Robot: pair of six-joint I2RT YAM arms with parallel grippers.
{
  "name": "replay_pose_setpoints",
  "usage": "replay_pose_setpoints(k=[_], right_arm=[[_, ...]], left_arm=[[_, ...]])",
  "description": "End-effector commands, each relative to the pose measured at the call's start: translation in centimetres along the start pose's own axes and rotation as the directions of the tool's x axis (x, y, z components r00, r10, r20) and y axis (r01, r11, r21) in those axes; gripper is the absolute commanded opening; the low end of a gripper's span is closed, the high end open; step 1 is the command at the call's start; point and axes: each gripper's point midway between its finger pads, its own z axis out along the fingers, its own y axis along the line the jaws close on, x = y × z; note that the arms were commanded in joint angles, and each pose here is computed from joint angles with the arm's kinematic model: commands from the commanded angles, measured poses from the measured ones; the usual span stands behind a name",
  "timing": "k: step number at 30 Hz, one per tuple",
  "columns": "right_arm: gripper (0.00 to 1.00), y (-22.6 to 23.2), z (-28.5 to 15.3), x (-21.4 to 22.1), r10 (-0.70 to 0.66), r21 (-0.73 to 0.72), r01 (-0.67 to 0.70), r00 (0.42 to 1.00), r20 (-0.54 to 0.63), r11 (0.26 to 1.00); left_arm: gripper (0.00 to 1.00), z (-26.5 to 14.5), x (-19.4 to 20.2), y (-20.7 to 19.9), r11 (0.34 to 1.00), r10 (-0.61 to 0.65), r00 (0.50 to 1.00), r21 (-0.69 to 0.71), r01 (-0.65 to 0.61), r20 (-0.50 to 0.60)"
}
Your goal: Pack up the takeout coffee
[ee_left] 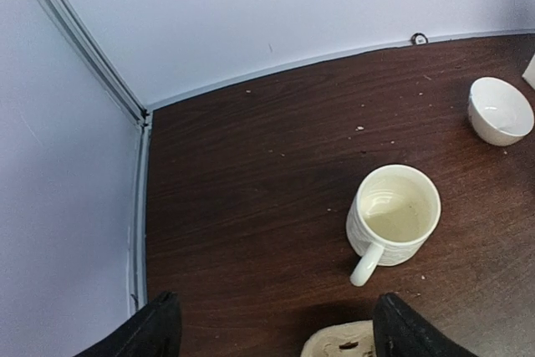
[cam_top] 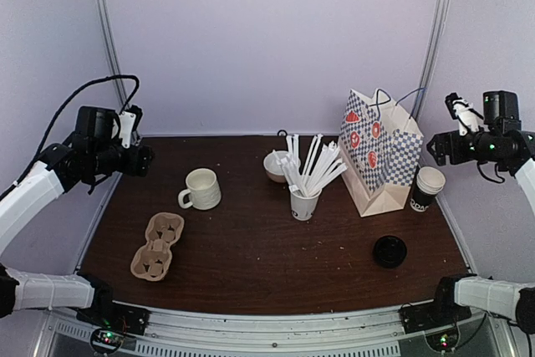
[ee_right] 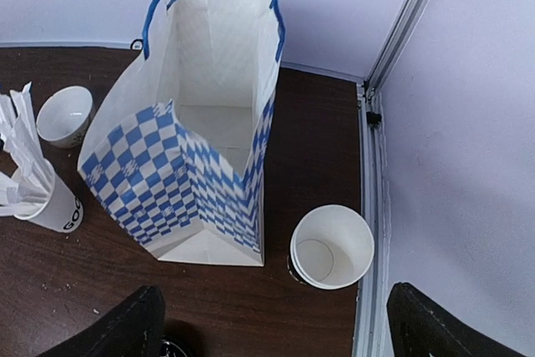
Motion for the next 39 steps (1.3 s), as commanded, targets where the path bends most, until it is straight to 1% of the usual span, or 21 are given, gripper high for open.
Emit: replay_pose_setpoints(k=[1,3,4,6,8,9,10,12,17,18,21,23,26,30,31,34,36,37,39], right_arm=[[0.98,2.7,-1.0,3.5,-0.085,-0.146,0.076,0.995,-0.056,0.986],[0.98,5.7,-1.8,5.7,-0.178,-0.314,0.149,0.982,-0.065,0.938],[0.99,6.9,-2.2,6.4,-0.198,-0.383,0.162,0.979,-0.055,0.909],[0.96,9.1,-2.8,7.7,-0.236,-0.495,0.188,0.971,-0.034,0.848],[0.92,10.7,-3.1,9.0,-0.271,-0.567,0.214,0.962,-0.017,0.795],[0.9,11.0,-3.2,9.4,-0.288,-0.585,0.225,0.958,-0.015,0.78],[0.88,11.9,-3.5,10.1,-0.32,-0.619,0.251,0.947,-0.002,0.744],[0.85,12.9,-3.4,11.5,-0.381,-0.651,0.291,0.925,0.004,0.701],[0.77,15.5,-2.0,15.2,-0.557,-0.715,0.399,0.83,0.016,0.574],[0.75,16.1,-1.7,15.7,-0.577,-0.729,0.409,0.816,0.023,0.549],[0.7,17.9,-0.6,16.8,-0.623,-0.76,0.44,0.78,0.058,0.479],[0.66,18.9,0.1,17.6,-0.649,-0.777,0.448,0.758,0.066,0.443],[0.62,19.8,1.0,18.0,-0.672,-0.779,0.467,0.736,0.08,0.419],[0.55,19.8,1.5,18.2,-0.674,-0.763,0.478,0.735,0.076,0.436],[0.54,19.7,1.6,18.2,-0.674,-0.756,0.482,0.735,0.073,0.444],[0.52,19.0,1.8,17.9,-0.683,-0.726,0.505,0.727,0.068,0.466],[0.5,18.4,1.5,17.7,-0.71,-0.709,0.535,0.701,0.068,0.459],[0.48,17.8,1.5,17.7,-0.734,-0.694,0.557,0.676,0.059,0.457],[0.46,16.0,1.8,17.6,-0.775,-0.639,0.601,0.632,0.012,0.48]], left_arm=[[0.81,-0.3,-0.4,-2.1,0.988,-0.072,0.997,0.138,0.072,-0.002],[0.77,-0.3,0.0,-2.7,0.981,-0.085,0.995,0.168,0.094,-0.057],[0.73,-0.2,0.5,-3.1,0.977,-0.09,0.991,0.186,0.107,-0.097],[0.67,-0.1,1.3,-4.1,0.966,-0.089,0.982,0.228,0.126,-0.169],[0.63,-0.1,2.0,-5.0,0.958,-0.087,0.971,0.249,0.143,-0.221],[0.62,-0.1,2.3,-5.3,0.956,-0.086,0.967,0.254,0.148,-0.241],[0.61,0.0,2.6,-5.5,0.954,-0.08,0.962,0.259,0.15,-0.261],[0.61,0.1,3.2,-6.0,0.951,-0.072,0.948,0.265,0.159,-0.309],[0.62,-0.3,5.0,-7.3,0.948,-0.004,0.898,0.285,0.144,-0.44],[0.61,-0.3,5.4,-7.6,0.947,0.015,0.887,0.291,0.135,-0.462],[0.53,-0.5,6.9,-8.2,0.953,0.055,0.844,0.28,0.116,-0.534],[0.51,-0.8,7.7,-8.8,0.953,0.083,0.816,0.285,0.103,-0.572],[0.49,-1.3,8.2,-10.2,0.946,0.145,0.805,0.32,0.059,-0.576],[0.46,-0.5,7.7,-11.2,0.942,0.156,0.807,0.33,0.05,-0.569],[0.45,-0.1,7.3,-11.7,0.938,0.163,0.809,0.342,0.049,-0.564],[0.44,0.4,5.9,-13.4,0.925,0.192,0.838,0.378,0.019,-0.511],[0.44,0.6,5.1,-14.4,0.916,0.209,0.855,0.402,-0.001,-0.474],[0.44,0.7,4.7,-14.9,0.908,0.222,0.866,0.419,-0.016,-0.448],[0.45,0.7,3.8,-16.1,0.882,0.245,0.889,0.47,-0.038,-0.388]])
